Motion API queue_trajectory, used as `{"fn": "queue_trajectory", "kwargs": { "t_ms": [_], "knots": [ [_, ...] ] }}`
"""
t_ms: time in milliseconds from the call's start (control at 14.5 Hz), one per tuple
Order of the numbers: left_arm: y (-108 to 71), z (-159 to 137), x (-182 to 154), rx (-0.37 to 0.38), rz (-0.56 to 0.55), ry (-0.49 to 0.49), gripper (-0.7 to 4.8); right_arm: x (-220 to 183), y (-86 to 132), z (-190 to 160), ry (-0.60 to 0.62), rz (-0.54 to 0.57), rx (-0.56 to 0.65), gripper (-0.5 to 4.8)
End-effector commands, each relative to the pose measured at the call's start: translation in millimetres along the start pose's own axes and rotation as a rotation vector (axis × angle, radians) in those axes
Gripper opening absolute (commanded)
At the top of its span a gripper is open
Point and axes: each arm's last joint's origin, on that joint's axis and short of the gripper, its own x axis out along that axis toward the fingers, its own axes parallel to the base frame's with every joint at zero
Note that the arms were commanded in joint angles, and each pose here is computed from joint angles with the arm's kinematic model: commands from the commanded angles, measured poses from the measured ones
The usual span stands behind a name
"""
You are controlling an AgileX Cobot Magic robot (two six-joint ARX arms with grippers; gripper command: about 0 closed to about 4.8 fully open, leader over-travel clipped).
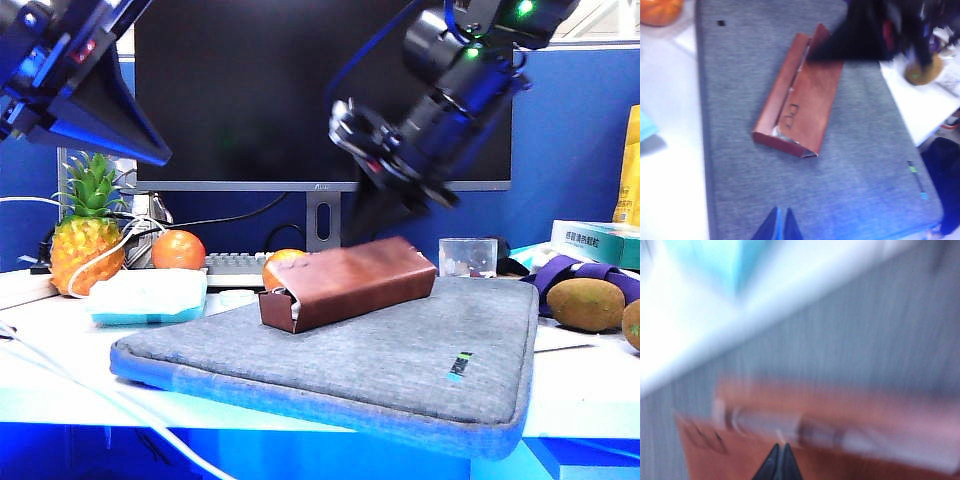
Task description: Close the glasses case.
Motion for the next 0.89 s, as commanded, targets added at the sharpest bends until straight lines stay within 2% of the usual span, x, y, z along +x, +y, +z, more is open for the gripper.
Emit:
{"fn": "queue_trajectory", "kwargs": {
  "t_ms": [69, 275, 344, 413, 481, 550, 688, 825, 894],
  "knots": [
    [0.4, 4.1, -0.2, 0.024, 0.016, -0.027, 0.27, -7.9, 3.0, 25.1, -0.124, -0.018, -0.033, -0.06],
    [-0.6, 5.4, -2.9, -0.007, 0.025, -0.039, 0.27, -37.1, 17.2, 41.2, -0.213, 0.083, -0.067, -0.06],
    [-1.8, 7.8, -7.8, 0.003, 0.064, -0.064, 0.28, -58.2, 27.8, 47.9, -0.268, 0.038, -0.136, -0.06],
    [-4.3, 12.5, -19.1, 0.023, 0.158, -0.117, 0.29, -94.8, 45.2, 56.6, -0.364, -0.081, -0.219, -0.06],
    [-10.2, 18.8, -39.2, 0.057, 0.271, -0.205, 0.31, -141.4, 62.8, 61.3, -0.480, -0.157, -0.251, -0.06],
    [-16.1, 21.8, -54.5, 0.100, 0.316, -0.265, 0.31, -170.1, 73.2, 60.0, -0.545, -0.208, -0.260, -0.06],
    [-29.0, 22.9, -86.1, 0.153, 0.387, -0.387, 0.32, -220.9, 91.5, 38.6, -0.659, -0.326, -0.287, -0.06],
    [-35.7, 15.6, -105.7, 0.160, 0.468, -0.463, 0.36, -241.3, 98.0, 3.5, -0.711, -0.395, -0.272, -0.06],
    [-39.9, 9.7, -114.7, 0.167, 0.473, -0.505, 0.36, -246.2, 98.7, -20.3, -0.729, -0.435, -0.259, -0.06]
  ]
}}
